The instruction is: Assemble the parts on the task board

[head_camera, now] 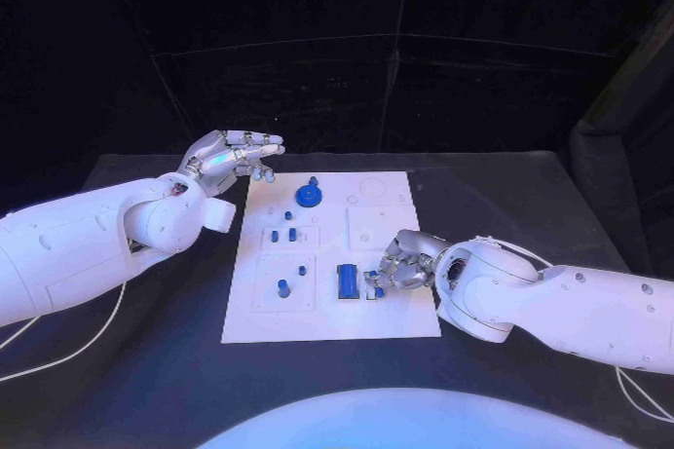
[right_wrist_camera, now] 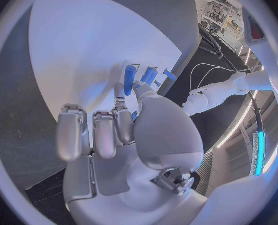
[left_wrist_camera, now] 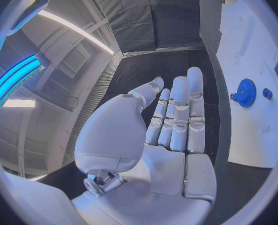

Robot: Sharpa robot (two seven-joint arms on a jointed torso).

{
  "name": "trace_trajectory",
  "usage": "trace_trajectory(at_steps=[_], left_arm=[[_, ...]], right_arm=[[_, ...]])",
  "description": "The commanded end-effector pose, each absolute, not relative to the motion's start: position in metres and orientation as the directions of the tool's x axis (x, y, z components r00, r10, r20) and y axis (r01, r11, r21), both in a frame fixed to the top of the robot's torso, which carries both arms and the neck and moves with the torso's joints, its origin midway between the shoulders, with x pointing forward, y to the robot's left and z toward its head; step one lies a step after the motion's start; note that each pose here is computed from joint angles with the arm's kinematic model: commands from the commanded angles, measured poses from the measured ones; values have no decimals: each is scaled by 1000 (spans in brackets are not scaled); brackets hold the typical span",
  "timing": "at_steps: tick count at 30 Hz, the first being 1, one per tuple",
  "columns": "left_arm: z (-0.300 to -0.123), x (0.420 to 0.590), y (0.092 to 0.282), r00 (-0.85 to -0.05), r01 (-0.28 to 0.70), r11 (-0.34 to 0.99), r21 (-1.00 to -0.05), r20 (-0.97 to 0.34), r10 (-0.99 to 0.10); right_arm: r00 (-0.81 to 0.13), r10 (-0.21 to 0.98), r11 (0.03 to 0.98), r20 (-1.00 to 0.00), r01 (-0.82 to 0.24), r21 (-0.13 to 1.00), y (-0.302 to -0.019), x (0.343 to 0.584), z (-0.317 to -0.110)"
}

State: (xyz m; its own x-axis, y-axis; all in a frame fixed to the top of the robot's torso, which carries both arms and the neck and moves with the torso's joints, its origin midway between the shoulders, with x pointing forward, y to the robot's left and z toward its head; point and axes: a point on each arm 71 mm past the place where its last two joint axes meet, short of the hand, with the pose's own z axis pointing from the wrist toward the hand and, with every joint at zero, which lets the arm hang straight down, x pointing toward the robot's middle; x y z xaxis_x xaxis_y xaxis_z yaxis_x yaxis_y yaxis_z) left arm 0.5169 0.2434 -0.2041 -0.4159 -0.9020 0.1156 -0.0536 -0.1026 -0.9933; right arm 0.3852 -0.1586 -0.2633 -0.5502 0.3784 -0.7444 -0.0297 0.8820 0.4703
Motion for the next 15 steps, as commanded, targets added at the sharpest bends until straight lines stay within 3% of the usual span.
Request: trace_trajectory(at_steps=[1,15], left_arm=[[-203,517,242,-431,-51,-109,-993,121,-894],[-203,516,240,-438,-61,-108,-992,124,-890]], right_arm=[[-532,367,894,-763,-25,447,-159,387,-263],[-563,331,902,-757,-46,429,-153,386,-265]])
